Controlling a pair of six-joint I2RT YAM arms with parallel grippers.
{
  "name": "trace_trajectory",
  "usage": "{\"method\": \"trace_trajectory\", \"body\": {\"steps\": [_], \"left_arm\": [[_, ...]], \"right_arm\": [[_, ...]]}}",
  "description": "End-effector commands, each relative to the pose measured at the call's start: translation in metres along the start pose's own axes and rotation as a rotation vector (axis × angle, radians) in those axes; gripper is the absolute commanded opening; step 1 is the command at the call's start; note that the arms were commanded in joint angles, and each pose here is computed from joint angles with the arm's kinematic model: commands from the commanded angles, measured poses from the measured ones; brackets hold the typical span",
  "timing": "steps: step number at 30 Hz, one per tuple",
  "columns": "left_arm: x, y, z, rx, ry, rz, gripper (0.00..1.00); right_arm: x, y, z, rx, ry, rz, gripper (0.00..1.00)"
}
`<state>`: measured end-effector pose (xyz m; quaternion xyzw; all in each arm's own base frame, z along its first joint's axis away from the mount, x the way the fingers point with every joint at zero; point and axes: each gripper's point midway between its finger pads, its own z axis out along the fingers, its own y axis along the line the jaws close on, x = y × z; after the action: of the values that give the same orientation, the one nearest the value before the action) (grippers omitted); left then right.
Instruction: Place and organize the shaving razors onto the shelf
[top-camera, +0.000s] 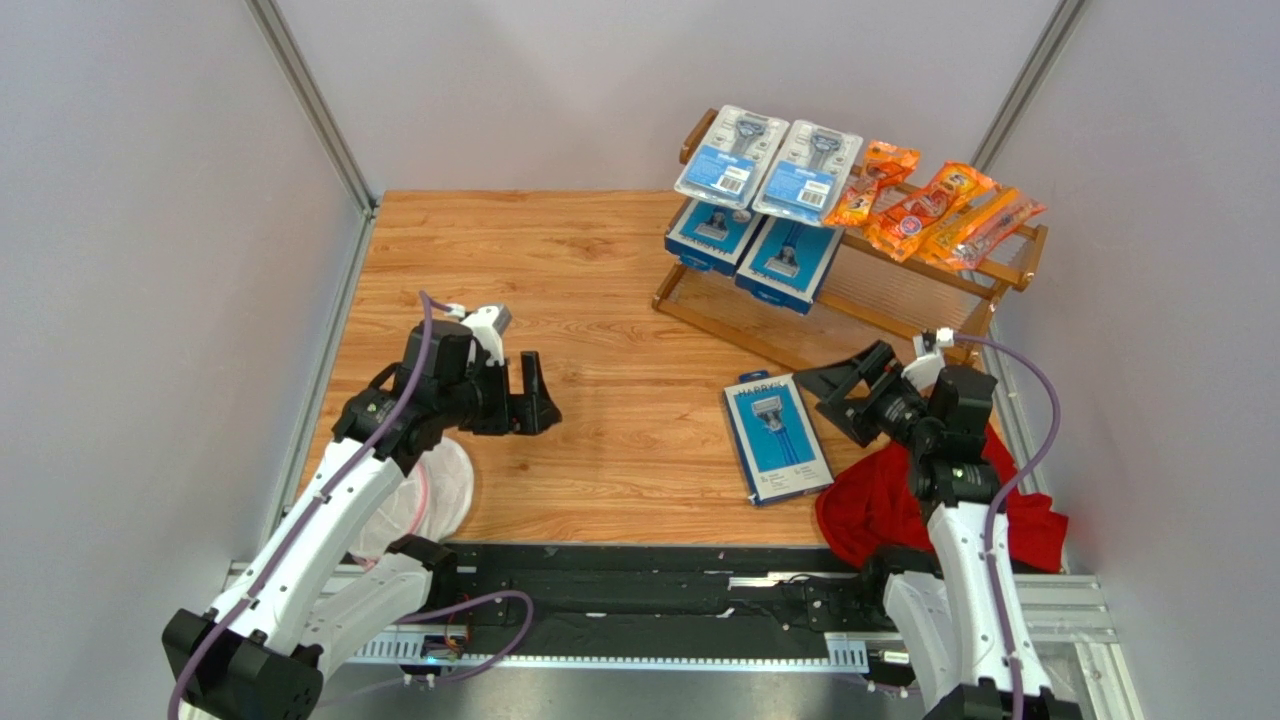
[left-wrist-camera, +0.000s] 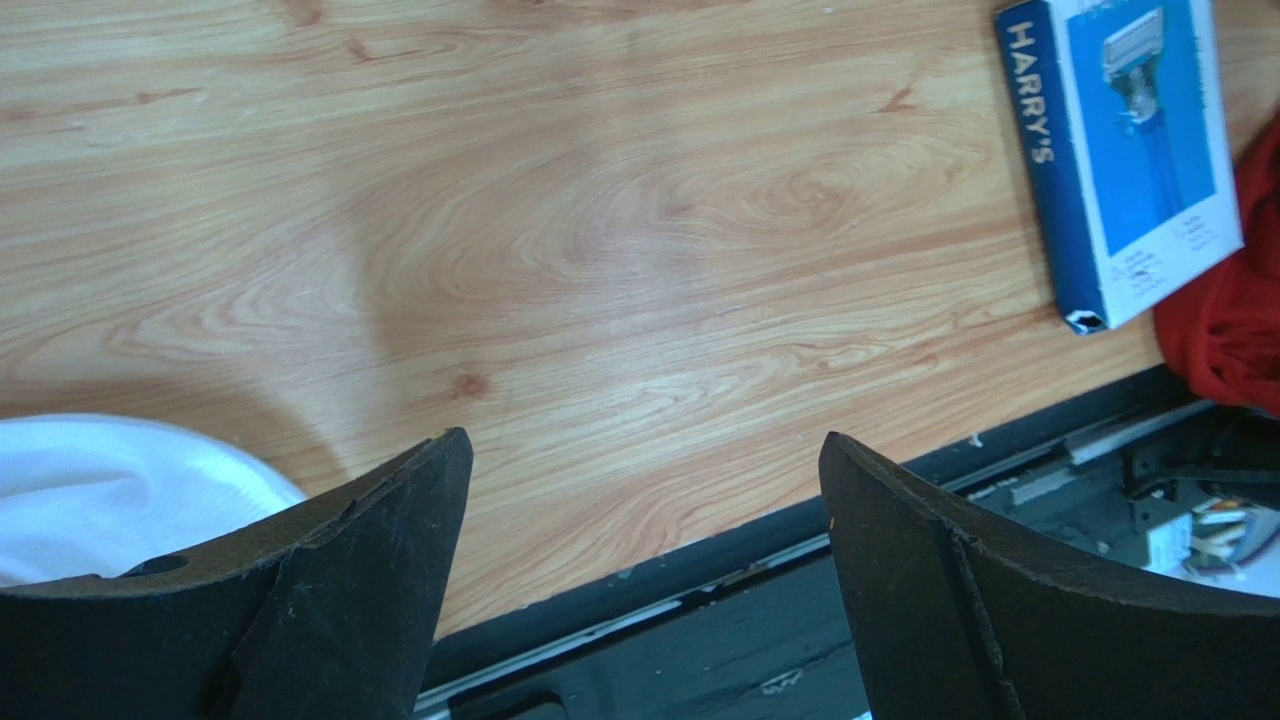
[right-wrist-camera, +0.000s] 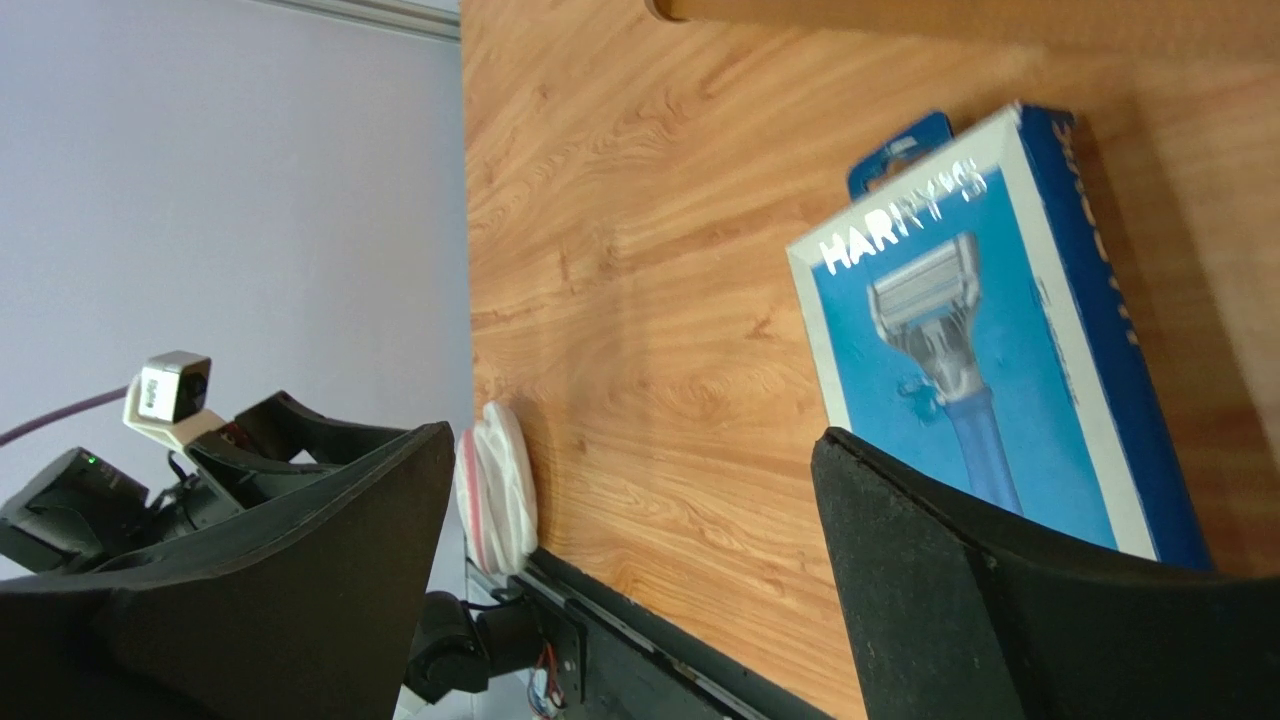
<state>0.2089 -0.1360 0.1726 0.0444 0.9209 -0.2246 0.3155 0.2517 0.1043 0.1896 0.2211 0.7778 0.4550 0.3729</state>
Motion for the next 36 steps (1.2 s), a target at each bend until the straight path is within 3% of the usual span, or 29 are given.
{"method": "trace_trajectory", "body": {"steps": [1, 6, 16, 29, 36], "left_arm": [[0.005, -0.027, 0.008, 0.16, -0.018, -0.092, 0.93], [0.022, -0.038, 0.01, 0.245, -0.018, -0.164, 0.92], [0.025, -0.045, -0.001, 0.284, -0.026, -0.161, 0.92], [0.034, -0.067, 0.034, 0.412, 0.042, -0.22, 0.92], [0.04, -0.077, 0.06, 0.425, 0.091, -0.258, 0.92]], "right_arm": [[0.03, -0.033, -0.015, 0.117, 0.038, -0.046, 0.94], [0.046, -0.069, -0.021, 0.232, 0.049, -0.037, 0.94], [0.035, -0.121, -0.017, 0.491, 0.03, 0.032, 0.94], [0.031, -0.141, 0.02, 0.429, 0.071, 0.023, 0.93], [0.056, -0.137, 0.041, 0.396, 0.206, -0.042, 0.91]]}}
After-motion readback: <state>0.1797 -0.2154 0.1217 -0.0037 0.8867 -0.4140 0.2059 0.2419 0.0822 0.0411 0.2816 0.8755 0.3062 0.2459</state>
